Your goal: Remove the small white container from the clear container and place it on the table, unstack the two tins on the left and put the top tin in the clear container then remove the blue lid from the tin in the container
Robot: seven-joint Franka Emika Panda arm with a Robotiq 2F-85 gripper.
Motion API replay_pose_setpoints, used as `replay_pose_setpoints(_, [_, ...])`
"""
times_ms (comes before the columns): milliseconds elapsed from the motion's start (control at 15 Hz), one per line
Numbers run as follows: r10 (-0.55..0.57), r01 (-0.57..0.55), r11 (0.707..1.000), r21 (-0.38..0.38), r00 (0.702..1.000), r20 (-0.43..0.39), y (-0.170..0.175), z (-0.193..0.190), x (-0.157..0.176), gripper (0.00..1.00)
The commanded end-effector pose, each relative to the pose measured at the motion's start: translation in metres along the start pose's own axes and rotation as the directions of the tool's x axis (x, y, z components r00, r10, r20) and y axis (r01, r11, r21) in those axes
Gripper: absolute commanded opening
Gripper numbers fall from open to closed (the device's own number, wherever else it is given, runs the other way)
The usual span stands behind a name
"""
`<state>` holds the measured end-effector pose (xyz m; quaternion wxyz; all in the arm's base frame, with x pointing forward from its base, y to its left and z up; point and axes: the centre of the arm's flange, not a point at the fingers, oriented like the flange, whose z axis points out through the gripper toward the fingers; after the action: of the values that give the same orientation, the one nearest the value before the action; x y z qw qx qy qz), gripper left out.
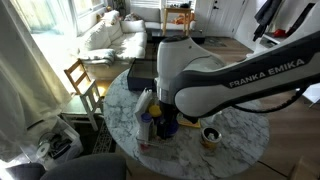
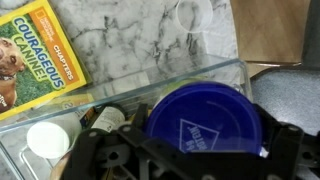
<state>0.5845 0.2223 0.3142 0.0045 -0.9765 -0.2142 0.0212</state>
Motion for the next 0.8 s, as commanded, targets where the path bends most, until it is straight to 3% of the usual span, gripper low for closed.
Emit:
replay_pose_setpoints(0, [-0.029,0.029,0.999,-0.024,1.0,0.009,-0.003,0.011,0.008,0.73])
replay_pose_setpoints(600, [-0.04,0.041,0.998,-0.043,0.999,0.026,-0.007,0.025,0.011,0.73])
replay_pose_setpoints(667, [-0.039,0.04,0.998,-0.044,0.999,0.025,-0.006,0.025,0.012,0.86])
replay_pose_setpoints(733, [-0.039,0.04,0.998,-0.046,0.999,0.026,-0.006,0.026,0.012,0.88])
